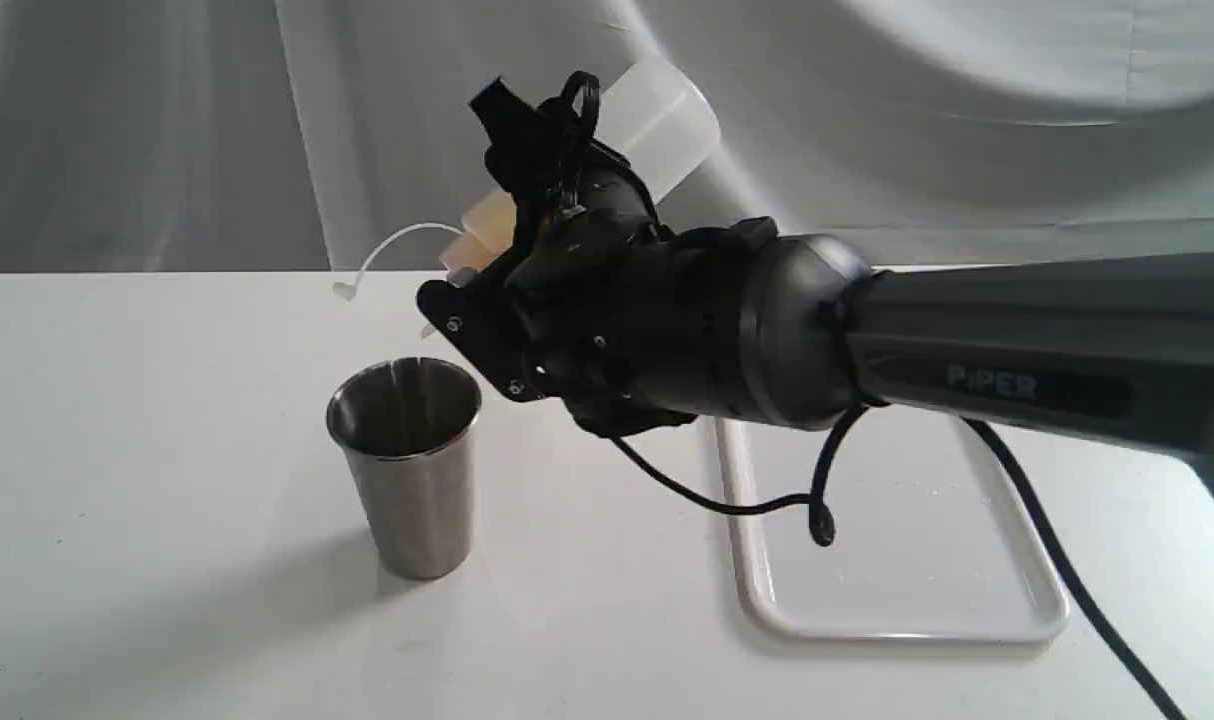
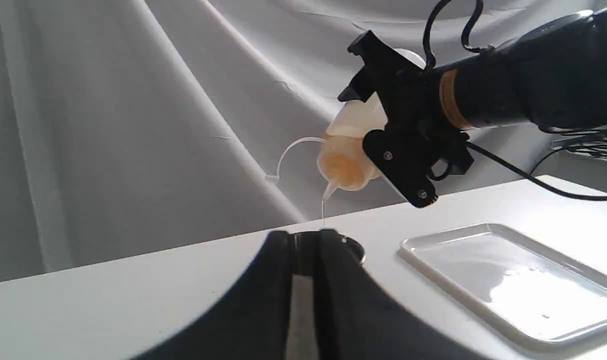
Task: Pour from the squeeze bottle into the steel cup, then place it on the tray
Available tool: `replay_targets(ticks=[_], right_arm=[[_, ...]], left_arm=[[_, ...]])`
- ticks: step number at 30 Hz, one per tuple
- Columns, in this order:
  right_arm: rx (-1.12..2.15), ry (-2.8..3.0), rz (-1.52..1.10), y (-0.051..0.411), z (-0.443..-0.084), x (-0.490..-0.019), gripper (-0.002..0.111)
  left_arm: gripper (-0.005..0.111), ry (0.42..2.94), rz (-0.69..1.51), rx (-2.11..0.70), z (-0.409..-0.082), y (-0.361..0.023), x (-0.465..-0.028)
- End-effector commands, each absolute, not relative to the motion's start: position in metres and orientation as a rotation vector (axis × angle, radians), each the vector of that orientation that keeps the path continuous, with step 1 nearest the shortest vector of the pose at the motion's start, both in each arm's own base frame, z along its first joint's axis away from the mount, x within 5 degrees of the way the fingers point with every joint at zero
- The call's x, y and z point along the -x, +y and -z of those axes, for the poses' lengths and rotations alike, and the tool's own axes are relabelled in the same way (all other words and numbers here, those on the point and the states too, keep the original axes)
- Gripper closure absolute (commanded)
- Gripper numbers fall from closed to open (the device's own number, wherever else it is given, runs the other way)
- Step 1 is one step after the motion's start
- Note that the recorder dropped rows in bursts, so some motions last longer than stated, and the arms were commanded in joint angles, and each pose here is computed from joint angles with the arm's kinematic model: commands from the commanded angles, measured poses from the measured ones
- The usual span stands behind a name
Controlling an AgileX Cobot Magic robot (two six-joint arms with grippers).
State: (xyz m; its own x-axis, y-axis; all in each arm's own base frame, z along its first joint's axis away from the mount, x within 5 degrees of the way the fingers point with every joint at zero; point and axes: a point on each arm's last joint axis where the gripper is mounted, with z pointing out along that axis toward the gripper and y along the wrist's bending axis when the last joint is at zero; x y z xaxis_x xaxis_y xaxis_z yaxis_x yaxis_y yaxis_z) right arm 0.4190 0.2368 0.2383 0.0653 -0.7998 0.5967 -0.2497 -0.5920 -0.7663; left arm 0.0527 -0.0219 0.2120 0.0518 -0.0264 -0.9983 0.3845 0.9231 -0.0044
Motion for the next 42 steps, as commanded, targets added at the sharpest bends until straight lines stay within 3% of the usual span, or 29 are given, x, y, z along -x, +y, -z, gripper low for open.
replay_targets(ticks=[1,42], right_arm=[[1.855,1.005,1.591,0.2373,-0.2492,-0.4189,0.084],[1.853,1.005,1.578,0.2380,-0.2488,-0.4189,0.086]], left_arm=[[0.098,1.491,0.315,-0.296,-0.2112,-0.0220,-0.0533],[0.098,1.491,0.315,-0.296,-0.2112,-0.0220,-0.0533]])
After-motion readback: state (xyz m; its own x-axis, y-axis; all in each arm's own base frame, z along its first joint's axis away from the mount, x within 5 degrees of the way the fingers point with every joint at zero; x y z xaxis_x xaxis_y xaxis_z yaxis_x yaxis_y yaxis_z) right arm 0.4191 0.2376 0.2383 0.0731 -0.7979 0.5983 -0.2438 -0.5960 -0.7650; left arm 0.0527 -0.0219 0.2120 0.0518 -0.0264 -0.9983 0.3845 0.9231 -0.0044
